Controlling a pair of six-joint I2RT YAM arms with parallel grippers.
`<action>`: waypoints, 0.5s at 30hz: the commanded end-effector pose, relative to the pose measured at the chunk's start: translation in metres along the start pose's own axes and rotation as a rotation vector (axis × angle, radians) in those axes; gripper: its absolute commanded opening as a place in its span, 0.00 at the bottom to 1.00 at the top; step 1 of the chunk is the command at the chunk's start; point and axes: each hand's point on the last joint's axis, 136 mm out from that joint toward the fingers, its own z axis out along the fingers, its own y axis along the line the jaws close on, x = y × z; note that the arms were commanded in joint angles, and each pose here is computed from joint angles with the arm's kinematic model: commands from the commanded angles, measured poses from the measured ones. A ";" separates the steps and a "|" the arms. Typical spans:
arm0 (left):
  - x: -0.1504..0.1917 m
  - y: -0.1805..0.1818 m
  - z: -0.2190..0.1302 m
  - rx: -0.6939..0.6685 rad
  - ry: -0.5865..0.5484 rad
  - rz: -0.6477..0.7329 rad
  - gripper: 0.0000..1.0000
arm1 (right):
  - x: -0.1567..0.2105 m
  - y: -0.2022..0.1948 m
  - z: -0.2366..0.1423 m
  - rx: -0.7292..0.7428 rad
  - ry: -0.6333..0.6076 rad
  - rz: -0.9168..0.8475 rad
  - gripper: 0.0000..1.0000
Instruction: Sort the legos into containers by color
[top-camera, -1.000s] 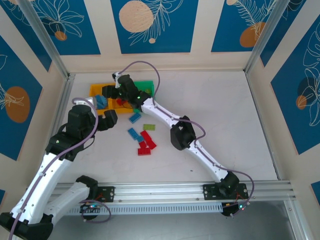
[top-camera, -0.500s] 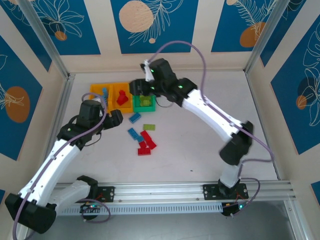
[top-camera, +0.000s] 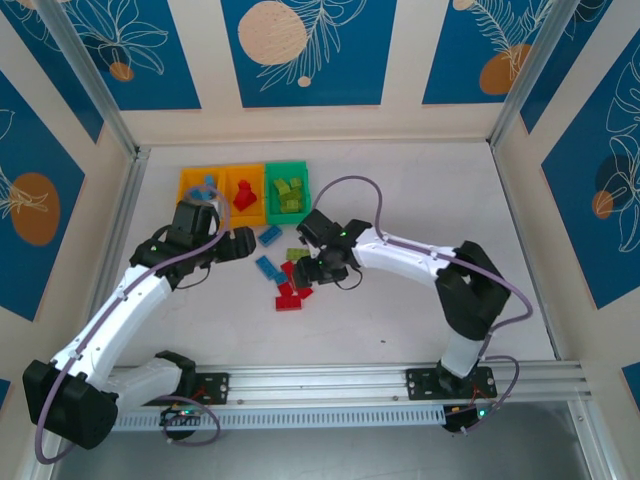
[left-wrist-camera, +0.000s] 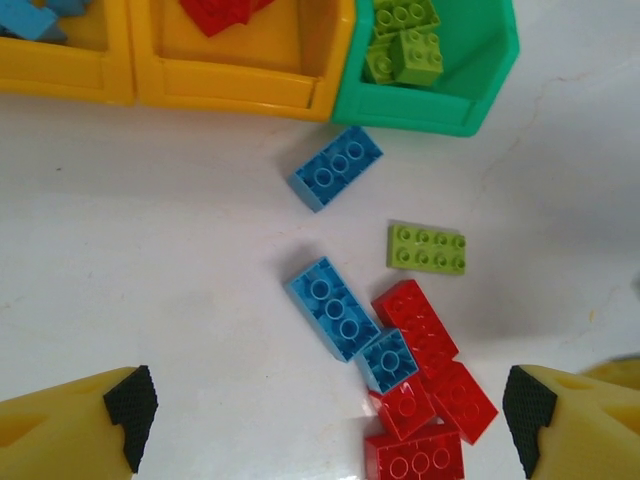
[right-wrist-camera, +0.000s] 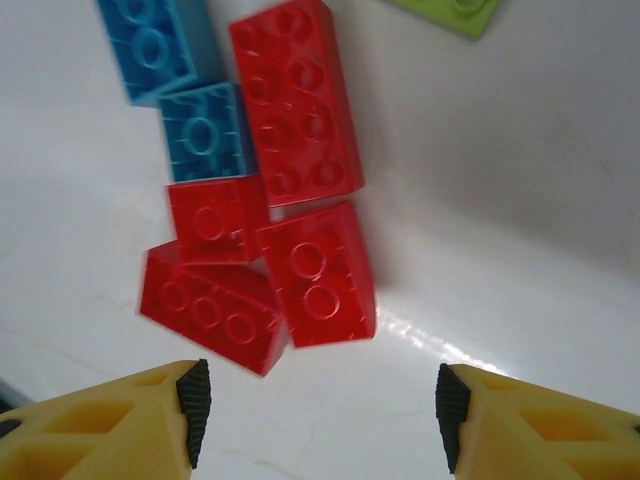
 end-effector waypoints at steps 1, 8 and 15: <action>-0.003 -0.017 -0.007 0.089 0.016 0.083 0.92 | -0.008 0.011 0.016 -0.050 0.021 -0.032 0.63; 0.005 -0.014 -0.006 0.084 0.042 0.109 0.93 | -0.002 0.007 0.045 -0.055 0.079 -0.012 0.59; 0.009 -0.023 -0.004 0.142 0.053 0.109 0.93 | 0.001 -0.013 0.057 -0.001 0.097 0.051 0.41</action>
